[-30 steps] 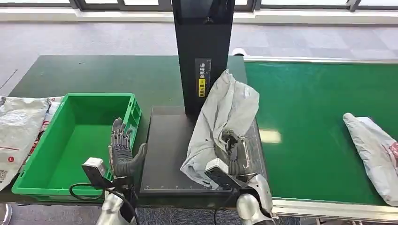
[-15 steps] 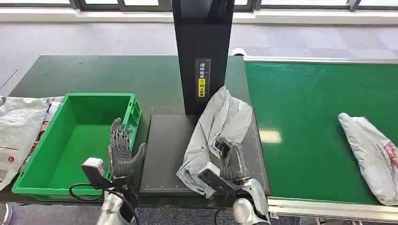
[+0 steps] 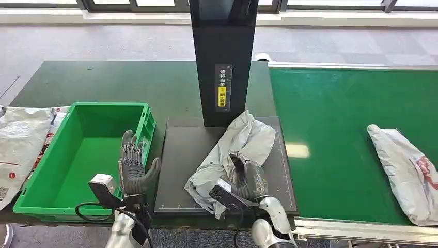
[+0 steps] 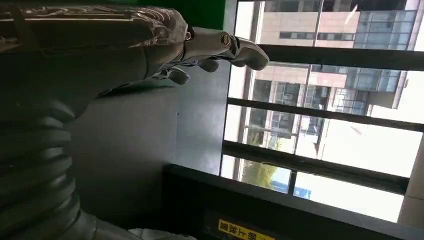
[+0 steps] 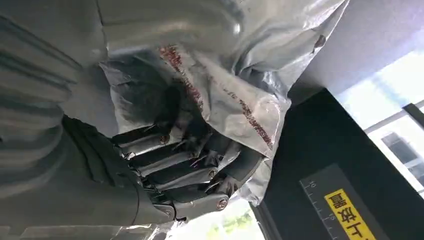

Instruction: Moved the parcel from conveyor to table for the left to box.

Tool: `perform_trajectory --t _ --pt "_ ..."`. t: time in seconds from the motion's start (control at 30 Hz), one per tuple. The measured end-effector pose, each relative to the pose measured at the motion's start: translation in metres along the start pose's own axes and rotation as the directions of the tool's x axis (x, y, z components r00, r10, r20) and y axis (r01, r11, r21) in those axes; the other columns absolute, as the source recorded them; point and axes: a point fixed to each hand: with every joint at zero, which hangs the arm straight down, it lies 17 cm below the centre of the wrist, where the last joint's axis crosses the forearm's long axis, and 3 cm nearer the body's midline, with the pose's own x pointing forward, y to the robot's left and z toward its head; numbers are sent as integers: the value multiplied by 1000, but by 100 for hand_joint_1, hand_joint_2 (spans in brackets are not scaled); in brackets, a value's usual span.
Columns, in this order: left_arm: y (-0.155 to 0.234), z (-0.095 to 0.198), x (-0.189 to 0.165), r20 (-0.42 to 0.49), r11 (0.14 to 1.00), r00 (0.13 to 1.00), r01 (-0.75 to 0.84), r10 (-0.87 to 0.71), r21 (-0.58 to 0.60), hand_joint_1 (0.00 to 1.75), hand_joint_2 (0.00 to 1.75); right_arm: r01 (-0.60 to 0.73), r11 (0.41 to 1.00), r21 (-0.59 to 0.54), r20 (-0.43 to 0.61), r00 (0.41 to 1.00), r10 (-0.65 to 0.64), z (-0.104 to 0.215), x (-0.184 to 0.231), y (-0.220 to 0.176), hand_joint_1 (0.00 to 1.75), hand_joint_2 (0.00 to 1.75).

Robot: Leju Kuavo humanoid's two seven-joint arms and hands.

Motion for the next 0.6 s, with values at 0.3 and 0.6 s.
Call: perform_trajectory --t 0.3,0.6 --pt "0 0 1 2 1000 1000 0 0 0 0 175 -1 1000 9 -7 1000 1 1 -3 4 0 175" --pt "7 0 1 3 1000 1000 6 -7 16 0 175 -4 997 -73 29 1000 7 -2 3 -11 0 175"
